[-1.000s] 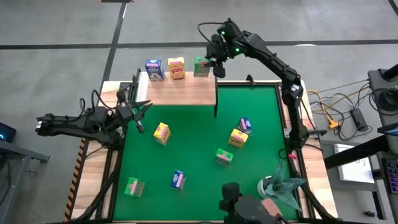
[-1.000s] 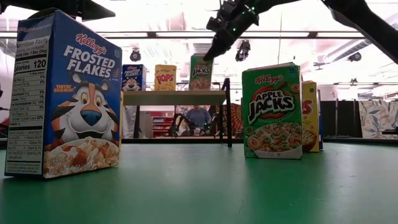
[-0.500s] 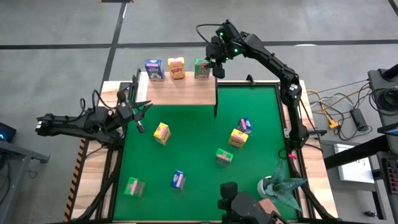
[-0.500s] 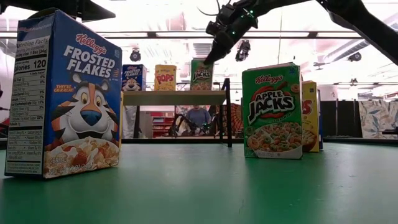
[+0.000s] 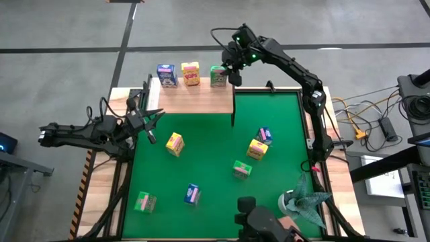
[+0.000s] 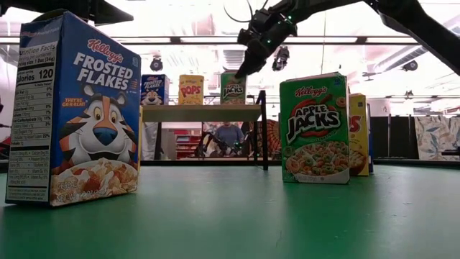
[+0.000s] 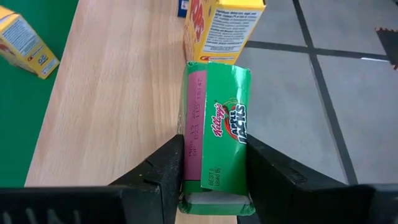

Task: Stack cereal on shelf
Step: Put top right green cereal box on the shelf

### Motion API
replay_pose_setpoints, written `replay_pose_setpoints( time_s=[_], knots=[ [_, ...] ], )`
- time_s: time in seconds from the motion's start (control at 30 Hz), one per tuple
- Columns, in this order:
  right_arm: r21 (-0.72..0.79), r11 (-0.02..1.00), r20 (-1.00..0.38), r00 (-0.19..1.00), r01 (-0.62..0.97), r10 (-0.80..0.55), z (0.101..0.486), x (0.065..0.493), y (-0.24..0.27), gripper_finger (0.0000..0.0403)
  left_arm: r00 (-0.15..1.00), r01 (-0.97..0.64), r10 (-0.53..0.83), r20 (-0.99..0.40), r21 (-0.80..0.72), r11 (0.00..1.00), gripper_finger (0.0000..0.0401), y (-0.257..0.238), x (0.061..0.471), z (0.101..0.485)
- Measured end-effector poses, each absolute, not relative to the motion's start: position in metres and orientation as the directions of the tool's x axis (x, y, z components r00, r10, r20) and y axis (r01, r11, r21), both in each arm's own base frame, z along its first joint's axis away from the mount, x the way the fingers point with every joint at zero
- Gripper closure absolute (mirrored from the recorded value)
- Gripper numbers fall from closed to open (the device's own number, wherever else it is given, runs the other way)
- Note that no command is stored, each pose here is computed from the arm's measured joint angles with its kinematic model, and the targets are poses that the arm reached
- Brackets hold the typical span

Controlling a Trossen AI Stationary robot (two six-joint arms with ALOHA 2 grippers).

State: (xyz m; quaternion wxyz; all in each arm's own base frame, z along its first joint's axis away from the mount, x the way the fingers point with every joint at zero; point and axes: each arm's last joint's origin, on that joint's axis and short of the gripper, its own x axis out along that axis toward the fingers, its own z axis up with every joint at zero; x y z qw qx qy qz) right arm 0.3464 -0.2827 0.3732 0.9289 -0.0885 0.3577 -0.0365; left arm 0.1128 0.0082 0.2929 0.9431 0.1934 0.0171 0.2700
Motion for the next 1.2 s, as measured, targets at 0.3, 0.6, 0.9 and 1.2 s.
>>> replay_pose_setpoints(
  time_s=[0.3, 0.6, 0.9, 1.2],
  knots=[
    [-0.176, 0.984, -0.654, 0.744, 0.023, -0.134, 0.368, 0.348, -0.284, 0.0214, 0.854, -0.503, 0.516, 0.072, 0.374, 0.779, 0.0364, 0.008, 0.113, 0.293],
    [-0.188, 0.982, -0.642, 0.753, 0.025, -0.142, 0.37, 0.35, -0.285, 0.018, 0.854, -0.503, 0.516, 0.072, 0.374, 0.779, 0.0364, 0.008, 0.113, 0.293],
    [-0.185, 0.981, -0.586, 0.794, 0.063, -0.162, 0.396, 0.349, -0.274, 0.0176, 0.854, -0.503, 0.516, 0.072, 0.374, 0.78, 0.0364, 0.008, 0.113, 0.293],
    [-0.15, 0.988, -0.515, 0.849, 0.048, -0.119, 0.435, 0.349, -0.224, 0.0177, 0.854, -0.501, 0.515, 0.066, 0.368, 0.783, 0.0364, 0.008, 0.113, 0.292]
  ],
)
